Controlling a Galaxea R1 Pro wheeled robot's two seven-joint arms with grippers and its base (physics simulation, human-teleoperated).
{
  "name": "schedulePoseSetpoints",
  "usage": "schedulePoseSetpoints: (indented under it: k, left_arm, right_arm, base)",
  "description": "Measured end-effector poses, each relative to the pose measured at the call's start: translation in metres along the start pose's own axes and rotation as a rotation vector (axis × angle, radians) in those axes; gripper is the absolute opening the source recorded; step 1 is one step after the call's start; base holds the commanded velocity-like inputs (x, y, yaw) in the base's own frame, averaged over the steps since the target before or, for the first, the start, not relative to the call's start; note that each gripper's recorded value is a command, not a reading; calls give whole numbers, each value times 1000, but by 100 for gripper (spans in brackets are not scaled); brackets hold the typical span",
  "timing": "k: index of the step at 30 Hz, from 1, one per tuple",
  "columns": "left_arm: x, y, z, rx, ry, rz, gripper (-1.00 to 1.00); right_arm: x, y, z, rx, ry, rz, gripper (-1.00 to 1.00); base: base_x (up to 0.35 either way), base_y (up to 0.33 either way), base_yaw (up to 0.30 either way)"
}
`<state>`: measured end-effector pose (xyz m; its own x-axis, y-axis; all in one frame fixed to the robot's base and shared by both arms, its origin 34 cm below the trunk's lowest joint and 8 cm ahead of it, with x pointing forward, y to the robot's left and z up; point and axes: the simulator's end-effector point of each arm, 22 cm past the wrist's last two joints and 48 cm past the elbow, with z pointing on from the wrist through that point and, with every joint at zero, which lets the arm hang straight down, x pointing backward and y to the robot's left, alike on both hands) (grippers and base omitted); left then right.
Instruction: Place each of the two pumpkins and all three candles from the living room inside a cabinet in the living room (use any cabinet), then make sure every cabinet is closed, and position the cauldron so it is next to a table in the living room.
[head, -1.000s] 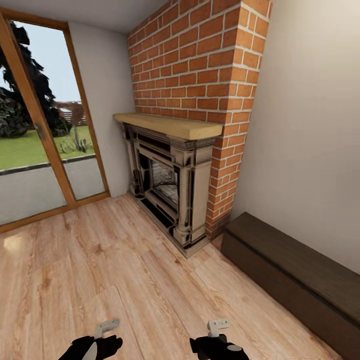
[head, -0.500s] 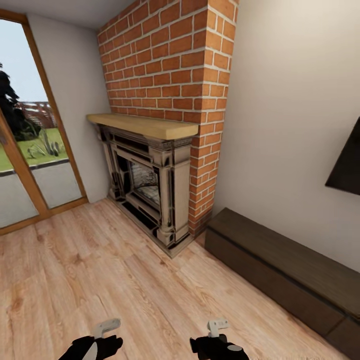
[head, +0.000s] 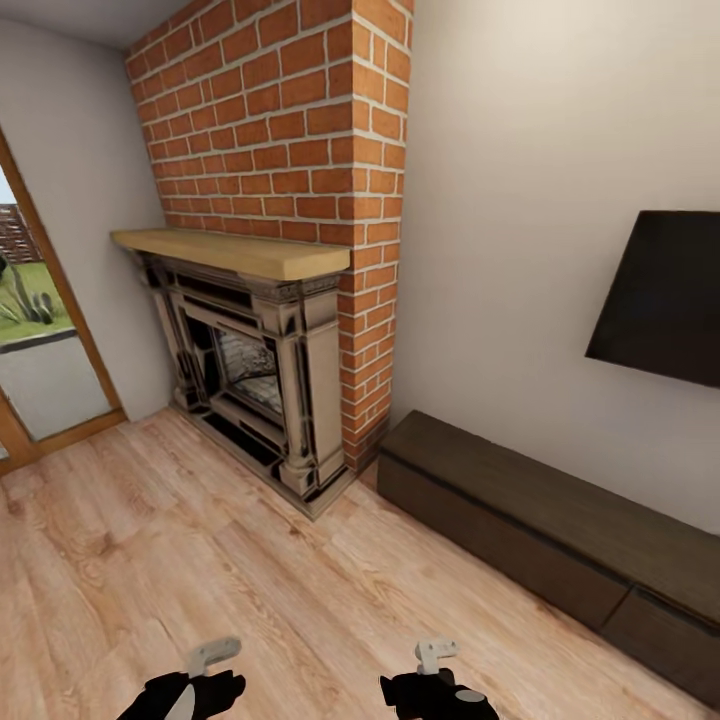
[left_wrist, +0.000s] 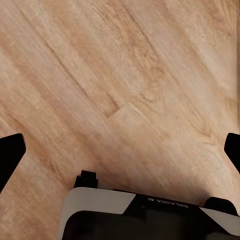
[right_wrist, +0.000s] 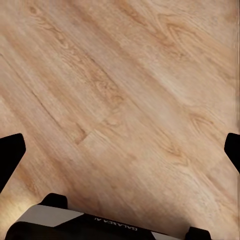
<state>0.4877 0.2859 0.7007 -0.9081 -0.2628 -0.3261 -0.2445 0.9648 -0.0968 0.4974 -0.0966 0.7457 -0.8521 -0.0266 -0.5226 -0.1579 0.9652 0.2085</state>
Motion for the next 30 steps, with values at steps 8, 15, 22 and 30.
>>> schedulePoseSetpoints:
  k: [8, 15, 22, 30]
  left_arm:
    - [-1, 0, 0, 0, -2, 0, 100]
    - [-1, 0, 0, 1, -2, 0, 100]
    - [0, 0, 0, 0, -1, -1, 100]
    - [-1, 1, 0, 0, -1, 0, 100]
  right_arm:
    - [0, 0, 0, 0, 0, 0, 100]
    - [0, 0, 0, 0, 0, 0, 100]
    - [0, 0, 0, 0, 0, 0, 100]
    - [0, 0, 0, 0, 1, 0, 100]
  base:
    - [0, 0, -274]
    - [0, 8, -274]
    - [0, 187, -274]
    - [0, 276, -274]
